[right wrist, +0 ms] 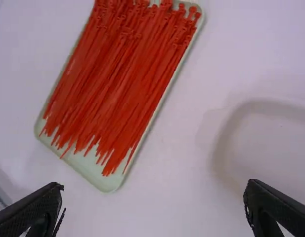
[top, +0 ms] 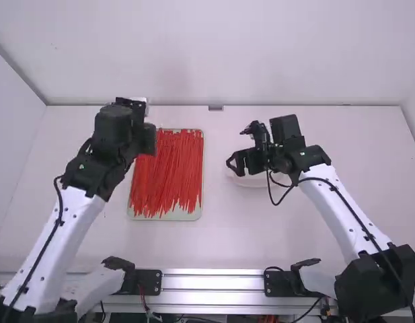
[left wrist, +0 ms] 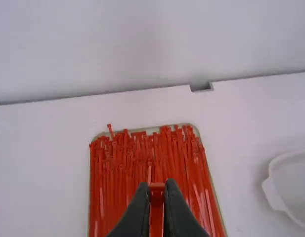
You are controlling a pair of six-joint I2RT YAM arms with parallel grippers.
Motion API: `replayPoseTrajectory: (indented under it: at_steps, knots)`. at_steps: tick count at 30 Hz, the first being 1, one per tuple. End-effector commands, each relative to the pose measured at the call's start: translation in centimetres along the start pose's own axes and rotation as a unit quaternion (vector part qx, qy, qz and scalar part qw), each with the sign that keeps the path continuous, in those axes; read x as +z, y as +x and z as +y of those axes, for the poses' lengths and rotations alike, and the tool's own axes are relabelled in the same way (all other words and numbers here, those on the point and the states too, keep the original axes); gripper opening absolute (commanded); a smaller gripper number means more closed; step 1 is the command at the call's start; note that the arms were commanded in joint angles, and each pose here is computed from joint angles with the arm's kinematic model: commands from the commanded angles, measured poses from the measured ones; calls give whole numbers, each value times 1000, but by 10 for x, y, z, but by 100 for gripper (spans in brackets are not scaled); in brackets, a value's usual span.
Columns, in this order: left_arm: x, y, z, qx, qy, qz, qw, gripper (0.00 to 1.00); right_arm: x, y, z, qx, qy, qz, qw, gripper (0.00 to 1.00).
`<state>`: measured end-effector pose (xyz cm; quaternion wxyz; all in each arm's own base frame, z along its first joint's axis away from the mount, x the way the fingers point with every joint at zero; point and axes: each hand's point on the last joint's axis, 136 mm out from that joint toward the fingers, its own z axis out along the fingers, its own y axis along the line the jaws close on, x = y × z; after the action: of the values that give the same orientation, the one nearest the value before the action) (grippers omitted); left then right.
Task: Fasten the cable tie
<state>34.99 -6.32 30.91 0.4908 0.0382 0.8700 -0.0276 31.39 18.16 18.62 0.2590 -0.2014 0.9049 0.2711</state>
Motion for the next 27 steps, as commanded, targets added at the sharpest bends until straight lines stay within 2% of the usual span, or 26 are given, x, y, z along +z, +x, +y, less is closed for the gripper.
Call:
replayPoseTrajectory:
  at_steps: [1, 7, 10, 14, 19, 22, 27]
  knots:
    - [-7, 12, 2, -24, -1, -13, 1000, 2, -3, -1, 19, -13, -41, -6, 999, 98]
    - [-2, 32, 0, -73, 13, -34, 997, 2, -5, -13, 41, -42, -77, -32, 996, 98]
    - [4, 35, -17, -72, 61, -44, 995, 2, -10, -18, 55, -61, -93, -47, 993, 98]
    - [6, 29, -45, -70, 145, -66, 985, 2, -20, -26, 72, -68, -107, -70, 989, 98]
    - [10, 20, -57, -118, 183, -74, 973, 2, -36, -33, 95, -95, -124, -101, 983, 98]
    - [6, 7, -72, -134, 234, -89, 959, 2, -51, -39, 110, -119, -132, -128, 976, 98]
    - [-5, -12, -93, -160, 306, -110, 932, 2, -68, -48, 121, -120, -141, -161, 969, 98]
